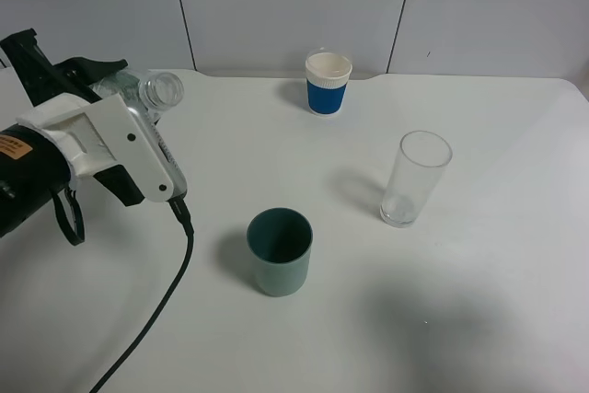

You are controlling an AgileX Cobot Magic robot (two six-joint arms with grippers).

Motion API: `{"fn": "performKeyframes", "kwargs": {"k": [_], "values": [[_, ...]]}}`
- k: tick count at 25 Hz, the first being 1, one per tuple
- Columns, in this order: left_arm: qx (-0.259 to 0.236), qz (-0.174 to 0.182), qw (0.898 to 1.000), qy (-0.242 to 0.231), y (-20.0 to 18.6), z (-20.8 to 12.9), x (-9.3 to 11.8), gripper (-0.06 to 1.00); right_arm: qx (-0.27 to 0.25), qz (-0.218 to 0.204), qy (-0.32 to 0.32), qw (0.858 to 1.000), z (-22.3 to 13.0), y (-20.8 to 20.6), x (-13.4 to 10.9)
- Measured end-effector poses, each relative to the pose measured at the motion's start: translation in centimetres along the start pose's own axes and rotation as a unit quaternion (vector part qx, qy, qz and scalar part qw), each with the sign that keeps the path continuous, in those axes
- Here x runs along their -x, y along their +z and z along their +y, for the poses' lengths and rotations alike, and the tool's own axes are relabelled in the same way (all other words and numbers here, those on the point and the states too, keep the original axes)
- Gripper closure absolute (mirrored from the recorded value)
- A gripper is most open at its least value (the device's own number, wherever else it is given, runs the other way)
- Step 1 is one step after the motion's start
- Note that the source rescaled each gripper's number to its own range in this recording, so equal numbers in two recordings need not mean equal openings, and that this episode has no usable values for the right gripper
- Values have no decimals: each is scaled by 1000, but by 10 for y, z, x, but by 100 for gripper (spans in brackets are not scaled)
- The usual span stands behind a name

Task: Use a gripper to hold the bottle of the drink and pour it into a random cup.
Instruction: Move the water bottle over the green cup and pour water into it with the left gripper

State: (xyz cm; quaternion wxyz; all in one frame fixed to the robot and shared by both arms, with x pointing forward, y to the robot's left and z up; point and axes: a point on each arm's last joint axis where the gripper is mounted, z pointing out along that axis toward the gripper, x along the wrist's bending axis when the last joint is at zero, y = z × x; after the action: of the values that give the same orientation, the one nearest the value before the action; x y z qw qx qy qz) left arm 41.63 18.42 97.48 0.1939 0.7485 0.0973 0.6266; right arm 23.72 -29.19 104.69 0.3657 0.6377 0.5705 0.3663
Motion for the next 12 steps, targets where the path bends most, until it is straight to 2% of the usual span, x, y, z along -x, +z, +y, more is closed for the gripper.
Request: {"fn": "performKeyframes", "kwargs": {"k": [6, 12], "values": [[-18, 6, 999, 35, -7, 6, 8, 94, 0, 0, 0, 1000, 0, 0, 0], [-31, -5, 997, 67, -12, 10, 22, 94, 0, 0, 0, 1000, 0, 0, 0]]}}
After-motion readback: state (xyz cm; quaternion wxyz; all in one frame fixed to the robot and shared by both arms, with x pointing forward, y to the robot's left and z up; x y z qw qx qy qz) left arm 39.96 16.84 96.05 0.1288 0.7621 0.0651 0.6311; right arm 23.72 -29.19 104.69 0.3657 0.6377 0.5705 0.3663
